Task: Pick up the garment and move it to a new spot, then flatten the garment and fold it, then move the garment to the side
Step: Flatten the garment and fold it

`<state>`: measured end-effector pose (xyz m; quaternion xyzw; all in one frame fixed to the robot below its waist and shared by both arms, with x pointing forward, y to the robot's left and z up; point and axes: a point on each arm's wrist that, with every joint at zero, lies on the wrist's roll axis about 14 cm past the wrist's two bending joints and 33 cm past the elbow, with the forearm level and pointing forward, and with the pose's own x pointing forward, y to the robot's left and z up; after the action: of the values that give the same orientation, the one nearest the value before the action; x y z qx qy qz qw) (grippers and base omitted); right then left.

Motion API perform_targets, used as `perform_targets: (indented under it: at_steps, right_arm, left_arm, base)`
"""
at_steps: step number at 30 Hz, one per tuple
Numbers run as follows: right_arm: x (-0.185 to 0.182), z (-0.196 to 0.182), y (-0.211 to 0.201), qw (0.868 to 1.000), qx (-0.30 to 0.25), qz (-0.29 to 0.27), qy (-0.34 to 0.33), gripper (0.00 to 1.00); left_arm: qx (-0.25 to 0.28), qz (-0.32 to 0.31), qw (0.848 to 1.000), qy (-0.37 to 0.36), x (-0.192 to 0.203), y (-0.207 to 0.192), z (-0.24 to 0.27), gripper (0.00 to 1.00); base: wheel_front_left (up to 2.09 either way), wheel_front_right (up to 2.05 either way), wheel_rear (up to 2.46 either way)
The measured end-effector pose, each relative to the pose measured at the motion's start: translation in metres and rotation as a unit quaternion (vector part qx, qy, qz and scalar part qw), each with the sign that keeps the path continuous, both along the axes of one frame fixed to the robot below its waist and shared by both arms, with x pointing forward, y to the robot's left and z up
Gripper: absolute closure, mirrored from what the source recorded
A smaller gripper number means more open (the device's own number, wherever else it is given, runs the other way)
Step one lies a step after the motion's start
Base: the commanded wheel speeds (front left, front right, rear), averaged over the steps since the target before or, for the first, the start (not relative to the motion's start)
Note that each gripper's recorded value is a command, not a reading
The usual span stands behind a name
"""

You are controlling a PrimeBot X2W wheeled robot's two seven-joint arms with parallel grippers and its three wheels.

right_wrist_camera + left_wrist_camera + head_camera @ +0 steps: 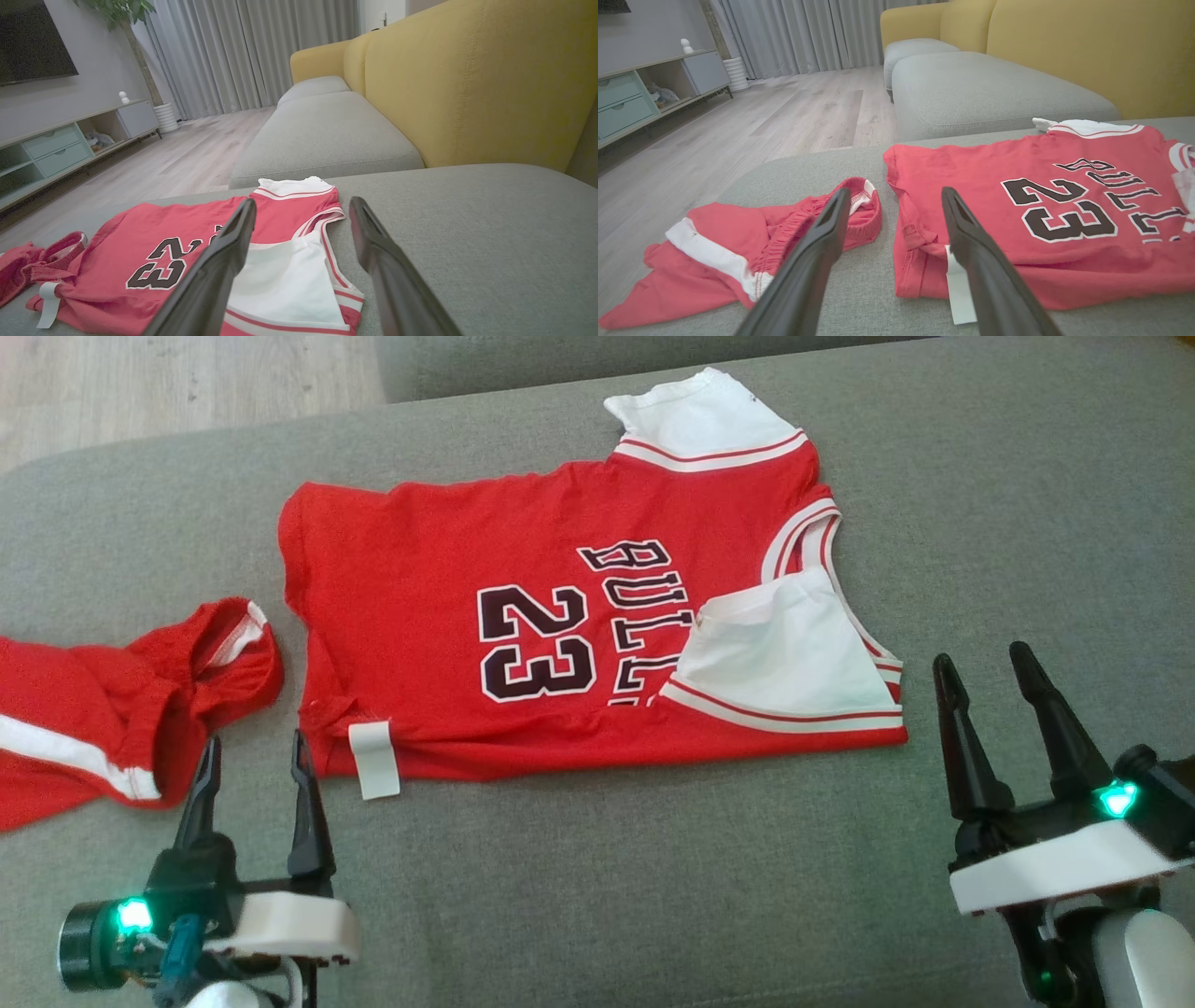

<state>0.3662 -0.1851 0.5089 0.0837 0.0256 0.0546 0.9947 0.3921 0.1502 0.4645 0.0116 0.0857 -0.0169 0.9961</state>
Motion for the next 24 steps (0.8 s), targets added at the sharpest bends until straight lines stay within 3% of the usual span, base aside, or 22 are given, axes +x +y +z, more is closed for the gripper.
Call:
perform_targets:
  at_steps: [6,8,15,24]
  right_arm:
    - [0.0,-0.002,0.0,1.0,0.001,-0.001,0.009,0.0]
    - [0.0,-0.009,-0.005,1.0,0.0,-0.007,0.02,0.0]
    - [-0.008,-0.064,-0.011,0.992,0.006,-0.013,0.122,0.0]
    - [0.004,-0.111,-0.008,0.98,0.008,0.004,0.198,0.0]
  left_arm:
    - [0.006,-0.005,1.0,0.016,0.0,0.0,-0.006,0.0]
    - [0.002,-0.012,0.999,0.053,-0.003,-0.002,-0.02,0.0]
    - [-0.028,-0.034,0.982,0.182,-0.01,-0.005,-0.076,0.0]
    - [-0.041,-0.047,0.969,0.238,0.014,-0.006,-0.103,0.0]
  base:
    - [0.0,0.0,0.0]
    - [0.0,0.0,0.0]
    - [0.0,0.0,0.0]
    - [0.0,0.0,0.0]
